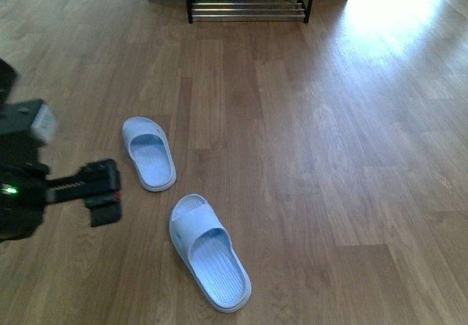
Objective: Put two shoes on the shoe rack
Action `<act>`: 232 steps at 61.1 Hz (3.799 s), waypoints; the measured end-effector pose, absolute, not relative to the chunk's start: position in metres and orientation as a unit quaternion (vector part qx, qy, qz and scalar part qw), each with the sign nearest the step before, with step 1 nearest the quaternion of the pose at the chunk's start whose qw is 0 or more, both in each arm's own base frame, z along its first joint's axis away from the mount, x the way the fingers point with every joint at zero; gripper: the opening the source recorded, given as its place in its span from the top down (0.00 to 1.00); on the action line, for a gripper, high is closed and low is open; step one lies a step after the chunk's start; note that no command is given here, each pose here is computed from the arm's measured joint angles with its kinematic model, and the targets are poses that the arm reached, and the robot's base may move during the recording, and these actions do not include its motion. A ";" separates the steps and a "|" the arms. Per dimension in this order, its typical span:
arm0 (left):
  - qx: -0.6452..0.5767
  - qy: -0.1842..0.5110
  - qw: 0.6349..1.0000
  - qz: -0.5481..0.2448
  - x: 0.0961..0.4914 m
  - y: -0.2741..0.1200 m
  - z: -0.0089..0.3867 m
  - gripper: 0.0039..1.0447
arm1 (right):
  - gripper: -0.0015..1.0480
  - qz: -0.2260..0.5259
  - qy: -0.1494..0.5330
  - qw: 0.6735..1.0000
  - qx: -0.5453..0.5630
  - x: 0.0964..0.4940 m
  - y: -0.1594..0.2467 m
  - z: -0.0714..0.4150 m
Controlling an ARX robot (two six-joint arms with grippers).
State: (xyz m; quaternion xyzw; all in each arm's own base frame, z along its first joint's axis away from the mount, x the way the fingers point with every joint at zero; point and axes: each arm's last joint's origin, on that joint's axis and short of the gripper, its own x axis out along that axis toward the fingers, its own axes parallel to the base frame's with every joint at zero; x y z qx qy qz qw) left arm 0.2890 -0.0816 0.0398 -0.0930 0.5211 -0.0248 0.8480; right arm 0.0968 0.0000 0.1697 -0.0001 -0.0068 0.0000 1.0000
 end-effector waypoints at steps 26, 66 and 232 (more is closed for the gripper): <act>-0.043 0.593 0.803 -0.052 0.355 -0.118 -0.075 0.09 | 0.09 0.000 -0.007 1.000 0.000 0.097 0.000 0.170; -0.021 0.618 0.780 -0.095 0.393 -0.147 -0.149 0.09 | 0.09 0.000 -0.007 1.000 0.000 0.097 0.000 0.170; -0.130 0.194 0.943 0.238 0.151 0.025 0.157 0.09 | 0.09 -0.001 -0.007 1.000 0.000 0.097 0.000 0.170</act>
